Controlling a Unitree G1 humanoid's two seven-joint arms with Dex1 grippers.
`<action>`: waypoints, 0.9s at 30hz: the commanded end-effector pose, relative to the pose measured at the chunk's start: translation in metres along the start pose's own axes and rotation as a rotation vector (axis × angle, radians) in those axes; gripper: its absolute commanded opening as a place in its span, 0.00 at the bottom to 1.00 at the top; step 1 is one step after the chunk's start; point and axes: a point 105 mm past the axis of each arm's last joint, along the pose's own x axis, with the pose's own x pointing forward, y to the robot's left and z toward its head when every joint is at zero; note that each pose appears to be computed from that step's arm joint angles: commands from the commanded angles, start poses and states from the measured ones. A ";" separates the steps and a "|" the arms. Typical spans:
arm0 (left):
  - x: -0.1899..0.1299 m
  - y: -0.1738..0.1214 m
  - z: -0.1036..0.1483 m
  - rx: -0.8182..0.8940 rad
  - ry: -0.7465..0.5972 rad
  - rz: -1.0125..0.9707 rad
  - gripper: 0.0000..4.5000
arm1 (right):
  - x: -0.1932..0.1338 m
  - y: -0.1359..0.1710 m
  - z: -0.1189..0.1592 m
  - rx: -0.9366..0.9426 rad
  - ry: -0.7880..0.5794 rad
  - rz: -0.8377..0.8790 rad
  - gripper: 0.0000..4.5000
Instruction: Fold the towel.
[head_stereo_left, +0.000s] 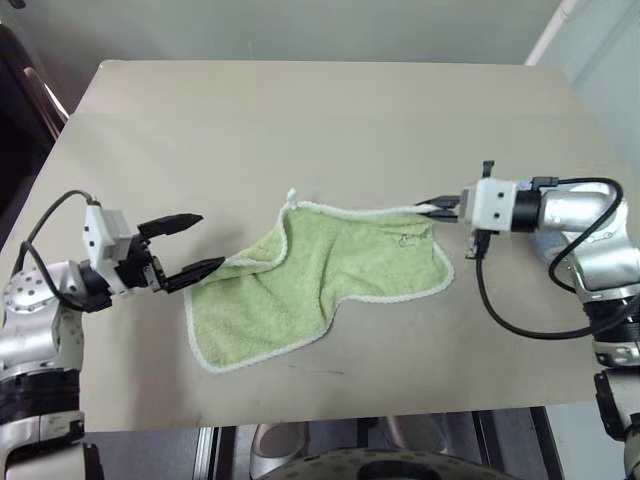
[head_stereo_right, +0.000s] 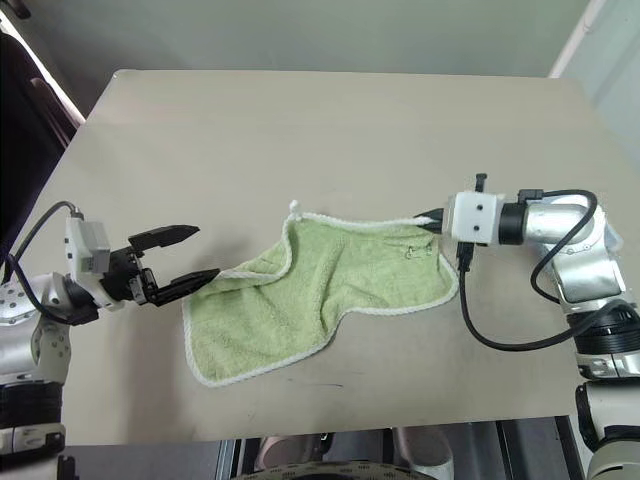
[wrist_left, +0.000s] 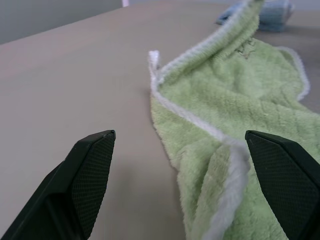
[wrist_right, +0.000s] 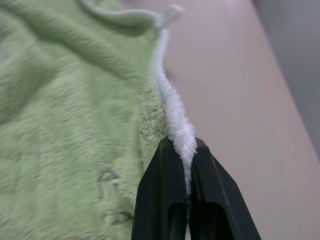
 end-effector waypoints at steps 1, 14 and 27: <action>0.005 0.002 0.002 0.006 -0.010 -0.011 1.00 | -0.011 -0.017 0.011 0.059 -0.029 -0.108 0.01; 0.019 -0.011 0.003 -0.052 -0.038 -0.097 1.00 | -0.028 -0.044 0.023 0.235 -0.048 -0.277 0.01; 0.007 -0.031 0.015 -0.049 0.042 -0.249 1.00 | -0.033 -0.051 0.021 0.232 -0.032 -0.311 0.01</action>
